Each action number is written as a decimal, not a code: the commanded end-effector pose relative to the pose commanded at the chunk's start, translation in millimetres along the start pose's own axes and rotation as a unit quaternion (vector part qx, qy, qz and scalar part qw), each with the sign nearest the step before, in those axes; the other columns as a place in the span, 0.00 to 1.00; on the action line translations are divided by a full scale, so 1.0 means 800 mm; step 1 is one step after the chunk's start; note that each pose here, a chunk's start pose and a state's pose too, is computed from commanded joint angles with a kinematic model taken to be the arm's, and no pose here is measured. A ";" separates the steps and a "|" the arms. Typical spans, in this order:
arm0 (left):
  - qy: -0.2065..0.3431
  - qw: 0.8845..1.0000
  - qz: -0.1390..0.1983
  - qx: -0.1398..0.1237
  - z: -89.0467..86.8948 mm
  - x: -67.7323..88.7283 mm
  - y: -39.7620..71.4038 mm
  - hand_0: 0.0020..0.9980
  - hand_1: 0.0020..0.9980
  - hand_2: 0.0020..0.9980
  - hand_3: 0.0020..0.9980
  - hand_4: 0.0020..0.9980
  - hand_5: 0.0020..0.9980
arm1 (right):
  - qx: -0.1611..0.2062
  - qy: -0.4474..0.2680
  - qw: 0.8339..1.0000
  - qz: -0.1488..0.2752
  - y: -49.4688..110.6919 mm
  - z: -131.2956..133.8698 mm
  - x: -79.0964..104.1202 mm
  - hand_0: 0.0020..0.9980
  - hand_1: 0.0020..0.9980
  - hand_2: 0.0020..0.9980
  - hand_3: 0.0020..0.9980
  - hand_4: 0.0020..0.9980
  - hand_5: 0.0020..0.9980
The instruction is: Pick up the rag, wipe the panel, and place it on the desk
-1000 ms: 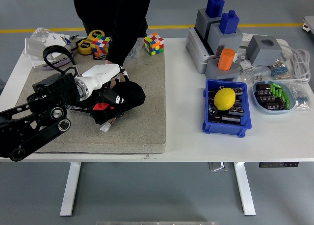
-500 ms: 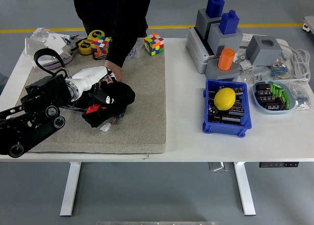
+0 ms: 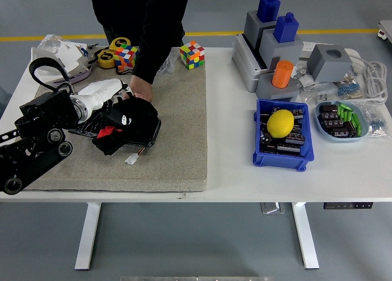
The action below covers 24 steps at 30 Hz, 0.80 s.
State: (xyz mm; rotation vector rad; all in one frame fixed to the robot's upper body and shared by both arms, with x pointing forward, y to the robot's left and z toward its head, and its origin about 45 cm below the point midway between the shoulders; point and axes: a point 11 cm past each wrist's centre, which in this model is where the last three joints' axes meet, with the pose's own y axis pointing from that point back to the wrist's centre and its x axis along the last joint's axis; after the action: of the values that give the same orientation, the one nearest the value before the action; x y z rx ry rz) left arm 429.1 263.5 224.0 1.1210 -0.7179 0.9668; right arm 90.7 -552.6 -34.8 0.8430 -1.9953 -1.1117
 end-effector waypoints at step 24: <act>0.008 0.999 0.021 0.046 -0.055 0.018 0.008 0.26 0.18 0.38 0.59 0.70 0.08 | -0.003 -0.004 1.000 0.000 0.000 0.001 0.002 0.73 0.68 0.68 0.62 1.00 0.56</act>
State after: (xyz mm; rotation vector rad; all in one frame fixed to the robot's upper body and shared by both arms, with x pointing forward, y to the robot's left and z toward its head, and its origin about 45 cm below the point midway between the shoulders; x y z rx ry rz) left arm 429.9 310.7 226.2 1.1811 -0.6918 1.0521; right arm 89.2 -553.2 -34.7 0.8369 -1.9967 -1.1220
